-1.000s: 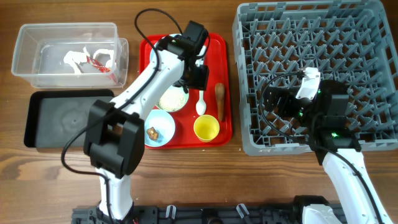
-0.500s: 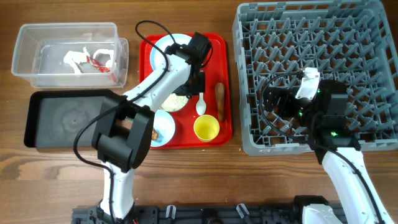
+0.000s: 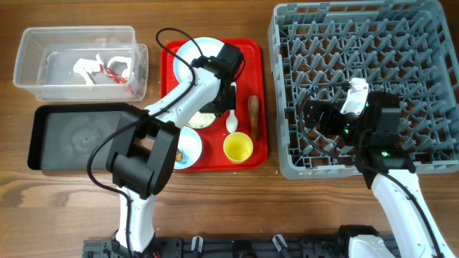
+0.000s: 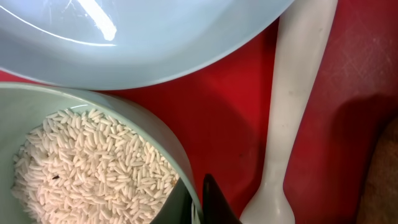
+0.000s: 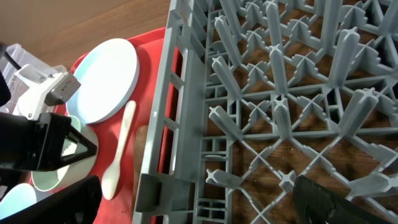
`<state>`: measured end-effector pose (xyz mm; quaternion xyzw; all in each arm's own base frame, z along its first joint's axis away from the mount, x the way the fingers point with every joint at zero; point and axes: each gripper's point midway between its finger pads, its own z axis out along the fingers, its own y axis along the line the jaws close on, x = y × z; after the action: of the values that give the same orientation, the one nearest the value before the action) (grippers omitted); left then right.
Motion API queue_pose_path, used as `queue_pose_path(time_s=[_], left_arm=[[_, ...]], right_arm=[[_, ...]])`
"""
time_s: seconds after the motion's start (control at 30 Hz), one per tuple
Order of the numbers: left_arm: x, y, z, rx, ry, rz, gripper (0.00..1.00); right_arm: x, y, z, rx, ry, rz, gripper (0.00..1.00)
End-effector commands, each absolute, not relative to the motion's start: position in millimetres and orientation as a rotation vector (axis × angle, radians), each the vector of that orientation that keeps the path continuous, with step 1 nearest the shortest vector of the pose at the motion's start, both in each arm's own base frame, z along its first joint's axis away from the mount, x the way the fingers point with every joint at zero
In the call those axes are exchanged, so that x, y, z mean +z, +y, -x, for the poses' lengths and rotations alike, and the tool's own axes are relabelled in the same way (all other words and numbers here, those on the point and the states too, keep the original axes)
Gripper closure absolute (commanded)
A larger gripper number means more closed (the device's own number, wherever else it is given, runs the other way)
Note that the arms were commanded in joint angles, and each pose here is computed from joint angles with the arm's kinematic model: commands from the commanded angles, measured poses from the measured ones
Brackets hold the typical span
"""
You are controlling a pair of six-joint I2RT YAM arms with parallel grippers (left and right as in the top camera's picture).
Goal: Sort waste into correct bins and load items into the dishwasher rack
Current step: 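Tip the green bowl over the black tray to pour out rice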
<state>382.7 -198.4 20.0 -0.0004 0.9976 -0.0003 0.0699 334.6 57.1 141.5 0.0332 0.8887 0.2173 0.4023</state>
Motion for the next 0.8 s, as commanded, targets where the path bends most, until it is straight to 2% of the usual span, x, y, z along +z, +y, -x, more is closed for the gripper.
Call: queue_pose_path(time_s=[0.0,0.23,0.3,0.53,0.63,0.77], left_arm=[[32,-208,-387,-0.068,2.984,0.0,0.96],[96,-230,-383,-0.346,2.921,-0.038,0.96],[120,-220,-382,-0.4,2.898,-0.004,0.96],[174,-113,-371,-0.37,2.888,0.188,0.96],[176,-79,-357,-0.565,2.941,0.163,0.96],[165,-26,-356,-0.69,2.903,0.344,0.96]], right_arm=[[152,62,-340,0.572,2.225,-0.067,0.0],[152,62,-340,0.572,2.225,-0.067,0.0],[152,62,-340,0.572,2.225,-0.067,0.0],[152,62,-340,0.572,2.226,-0.068,0.0],[152,62,-340,0.572,2.225,-0.067,0.0],[152,62,-340,0.574,2.225,-0.07,0.0]])
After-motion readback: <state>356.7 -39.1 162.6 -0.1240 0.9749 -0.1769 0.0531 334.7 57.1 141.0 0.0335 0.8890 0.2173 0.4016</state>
